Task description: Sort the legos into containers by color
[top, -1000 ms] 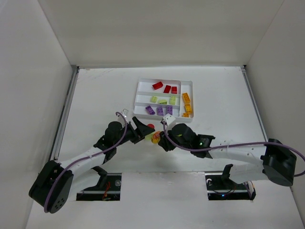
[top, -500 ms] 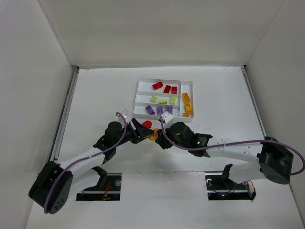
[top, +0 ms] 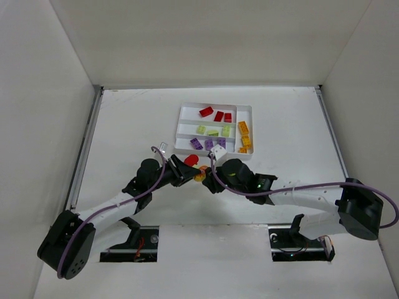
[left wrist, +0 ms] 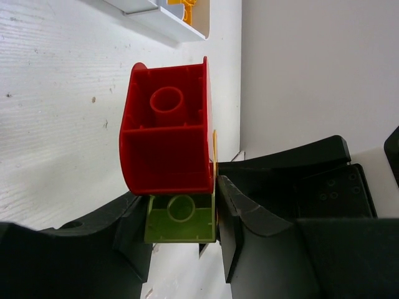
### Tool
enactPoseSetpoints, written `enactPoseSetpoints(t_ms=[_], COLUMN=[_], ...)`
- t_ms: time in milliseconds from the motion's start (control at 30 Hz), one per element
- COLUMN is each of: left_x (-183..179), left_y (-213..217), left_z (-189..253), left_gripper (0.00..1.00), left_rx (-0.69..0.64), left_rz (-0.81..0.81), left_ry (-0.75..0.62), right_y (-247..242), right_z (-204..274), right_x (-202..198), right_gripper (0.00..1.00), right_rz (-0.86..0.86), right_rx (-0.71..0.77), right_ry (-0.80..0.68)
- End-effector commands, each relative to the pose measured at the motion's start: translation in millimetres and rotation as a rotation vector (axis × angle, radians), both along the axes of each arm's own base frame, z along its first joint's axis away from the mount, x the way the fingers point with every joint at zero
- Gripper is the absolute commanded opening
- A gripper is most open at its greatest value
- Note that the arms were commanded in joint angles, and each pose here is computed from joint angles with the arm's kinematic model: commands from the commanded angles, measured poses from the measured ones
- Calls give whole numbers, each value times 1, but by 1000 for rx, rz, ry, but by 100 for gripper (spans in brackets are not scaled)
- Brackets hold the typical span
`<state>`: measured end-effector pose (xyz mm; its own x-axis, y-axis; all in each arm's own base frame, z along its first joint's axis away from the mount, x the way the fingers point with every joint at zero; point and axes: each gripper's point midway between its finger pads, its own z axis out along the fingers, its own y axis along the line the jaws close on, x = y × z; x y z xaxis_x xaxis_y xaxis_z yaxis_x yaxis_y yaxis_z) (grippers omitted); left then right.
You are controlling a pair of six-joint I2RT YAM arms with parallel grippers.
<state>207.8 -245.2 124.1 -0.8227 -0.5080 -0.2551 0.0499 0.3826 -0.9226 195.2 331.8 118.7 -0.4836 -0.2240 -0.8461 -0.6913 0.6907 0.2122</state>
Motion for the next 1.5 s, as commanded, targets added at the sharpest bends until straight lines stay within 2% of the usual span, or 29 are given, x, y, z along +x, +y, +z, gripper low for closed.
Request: enactPoseSetpoints(t_ms=[0,300,800,900,1133,1467], left_x=[6,18,36,35,28,13], left_y=[-3,18,44,44,41,53], left_z=[28,52,52,54,47,10], left_gripper=[22,14,12,13,13,14], left_rx=[-73,-170,-154,-147,-94,-11], left_rz=[21,165,223,209,171,171], left_ry=[-99,-149,-154,-167,-182,-153], right_y=[18,18,3,-11,-37,4], right_z=[30,28,49,58,57,31], right_x=[2,-1,-3,25,119,211], right_gripper=[42,41,39,40,40,42], right_rz=[29,26,6,-91,-403,-473], right_rx=[112,114,169,181,161,68], right_ry=[-55,-56,-91,-116,-118,-88])
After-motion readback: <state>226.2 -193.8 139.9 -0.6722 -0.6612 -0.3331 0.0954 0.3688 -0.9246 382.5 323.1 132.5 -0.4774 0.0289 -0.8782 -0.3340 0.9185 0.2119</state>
